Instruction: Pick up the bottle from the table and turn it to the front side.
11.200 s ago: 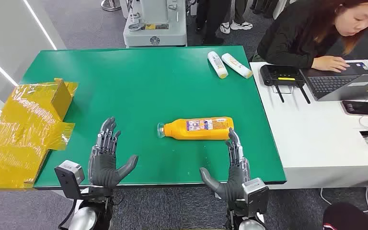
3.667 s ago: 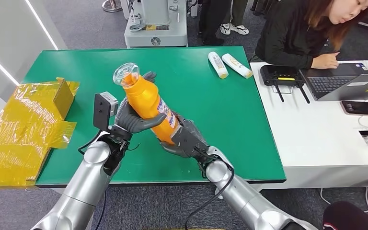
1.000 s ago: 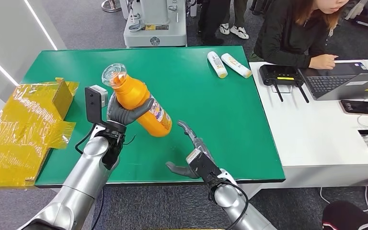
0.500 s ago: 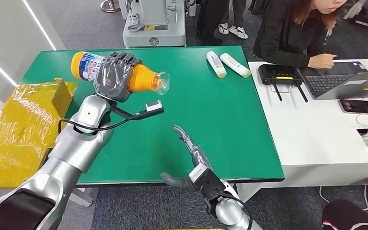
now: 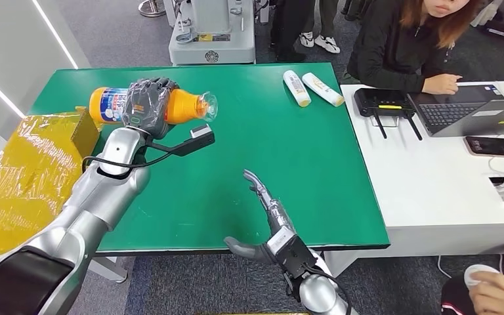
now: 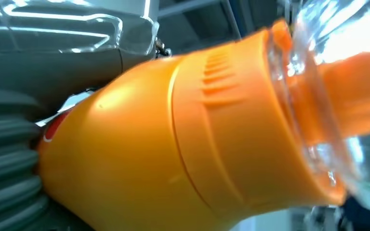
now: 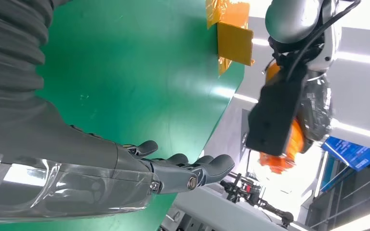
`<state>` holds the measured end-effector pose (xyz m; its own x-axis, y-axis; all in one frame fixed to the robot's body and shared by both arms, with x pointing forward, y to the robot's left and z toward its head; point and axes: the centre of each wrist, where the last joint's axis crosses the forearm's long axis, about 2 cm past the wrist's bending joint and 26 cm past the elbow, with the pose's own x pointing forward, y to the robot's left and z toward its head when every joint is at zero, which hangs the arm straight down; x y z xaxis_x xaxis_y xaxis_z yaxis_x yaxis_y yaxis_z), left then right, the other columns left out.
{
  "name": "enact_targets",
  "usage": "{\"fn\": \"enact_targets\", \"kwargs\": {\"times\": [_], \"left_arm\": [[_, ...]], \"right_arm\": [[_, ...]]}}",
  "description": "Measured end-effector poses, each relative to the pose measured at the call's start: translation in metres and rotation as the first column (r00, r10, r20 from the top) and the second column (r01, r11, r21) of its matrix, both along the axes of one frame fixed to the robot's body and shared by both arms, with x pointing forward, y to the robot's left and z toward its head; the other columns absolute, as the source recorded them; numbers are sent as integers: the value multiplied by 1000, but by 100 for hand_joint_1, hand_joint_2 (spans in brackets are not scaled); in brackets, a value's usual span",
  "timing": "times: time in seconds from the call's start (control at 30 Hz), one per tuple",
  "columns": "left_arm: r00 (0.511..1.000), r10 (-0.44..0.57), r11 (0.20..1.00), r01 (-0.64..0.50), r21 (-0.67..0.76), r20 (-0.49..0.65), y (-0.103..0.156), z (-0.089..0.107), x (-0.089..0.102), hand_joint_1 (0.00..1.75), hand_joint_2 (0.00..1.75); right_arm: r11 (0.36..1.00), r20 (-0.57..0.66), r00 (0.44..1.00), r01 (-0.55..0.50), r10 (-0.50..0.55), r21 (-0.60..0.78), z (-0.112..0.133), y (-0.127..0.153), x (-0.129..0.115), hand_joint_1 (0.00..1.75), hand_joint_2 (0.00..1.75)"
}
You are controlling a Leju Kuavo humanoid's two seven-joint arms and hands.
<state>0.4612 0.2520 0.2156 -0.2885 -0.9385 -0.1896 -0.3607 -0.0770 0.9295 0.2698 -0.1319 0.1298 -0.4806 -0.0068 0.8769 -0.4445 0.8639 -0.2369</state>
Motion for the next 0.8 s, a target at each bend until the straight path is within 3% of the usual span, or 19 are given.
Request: {"fn": "enact_targets", "kwargs": {"times": [0.23, 0.37, 0.8], "left_arm": [[988, 133, 990, -127, 68, -84, 21, -13, 1, 175, 175], [951, 287, 952, -271, 139, -114, 43, -25, -1, 175, 175], [822, 552, 812, -494, 311, -137, 92, -58, -18, 175, 175]], "right_arm": [[1000, -2, 1000, 3, -3, 4, -2, -1, -2, 0, 175], [1000, -4, 1000, 3, -3, 7, -4, -3, -3, 0, 175], [1000, -15, 1000, -5, 5, 2, -8, -4, -7, 0, 175]]}}
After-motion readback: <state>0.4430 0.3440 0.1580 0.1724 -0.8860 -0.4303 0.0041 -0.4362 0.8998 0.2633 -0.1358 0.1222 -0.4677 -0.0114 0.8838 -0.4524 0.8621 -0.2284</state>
